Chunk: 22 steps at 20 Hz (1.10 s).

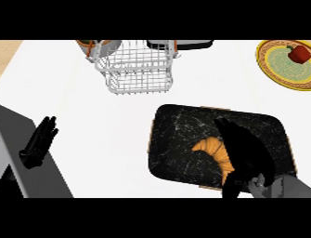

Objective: Pick the croissant from the tray and place it in the tiered basket

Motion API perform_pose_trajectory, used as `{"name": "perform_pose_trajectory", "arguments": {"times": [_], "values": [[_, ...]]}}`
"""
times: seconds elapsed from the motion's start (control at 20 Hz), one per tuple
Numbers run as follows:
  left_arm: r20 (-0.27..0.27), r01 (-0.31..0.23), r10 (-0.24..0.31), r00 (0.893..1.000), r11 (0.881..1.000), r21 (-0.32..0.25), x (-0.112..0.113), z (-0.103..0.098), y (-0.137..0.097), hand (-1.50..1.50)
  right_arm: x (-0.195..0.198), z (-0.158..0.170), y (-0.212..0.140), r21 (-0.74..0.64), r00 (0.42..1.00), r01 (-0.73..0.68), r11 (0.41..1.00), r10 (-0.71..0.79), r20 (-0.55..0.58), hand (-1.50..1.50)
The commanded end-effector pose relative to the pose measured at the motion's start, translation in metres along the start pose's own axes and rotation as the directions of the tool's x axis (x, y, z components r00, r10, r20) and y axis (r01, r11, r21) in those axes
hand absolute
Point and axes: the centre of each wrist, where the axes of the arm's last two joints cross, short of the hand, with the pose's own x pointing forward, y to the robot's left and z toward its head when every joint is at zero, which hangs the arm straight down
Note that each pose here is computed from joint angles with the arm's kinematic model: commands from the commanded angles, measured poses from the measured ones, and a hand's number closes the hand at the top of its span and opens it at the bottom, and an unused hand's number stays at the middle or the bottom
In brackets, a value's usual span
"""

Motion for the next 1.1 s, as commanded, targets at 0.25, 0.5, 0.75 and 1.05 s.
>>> {"name": "perform_pose_trajectory", "arguments": {"times": [0.25, 0.5, 0.75, 1.05], "values": [[-0.193, 0.018, 0.003, 0.981, 0.994, 0.108, -0.032, 0.001, -0.024, 0.00, -0.004, -0.017, 0.010, 0.085, 0.996, -0.012, 0.996, 0.020, -0.090, -1.50], [-0.181, -0.002, 0.019, 0.983, 0.995, 0.095, -0.031, 0.000, -0.034, 0.00, -0.002, -0.024, 0.034, 0.110, 0.996, -0.007, 0.994, 0.017, -0.088, -1.50], [-0.197, -0.009, 0.031, 0.980, 0.994, 0.113, -0.037, 0.001, -0.032, 0.00, -0.002, -0.031, 0.031, 0.082, 0.998, 0.000, 0.997, 0.005, -0.062, 1.50], [-0.190, 0.006, 0.012, 0.982, 0.995, 0.098, -0.027, 0.004, -0.036, 0.00, -0.001, -0.034, 0.025, 0.054, 0.998, -0.055, 0.997, 0.054, 0.011, 1.50]]}}
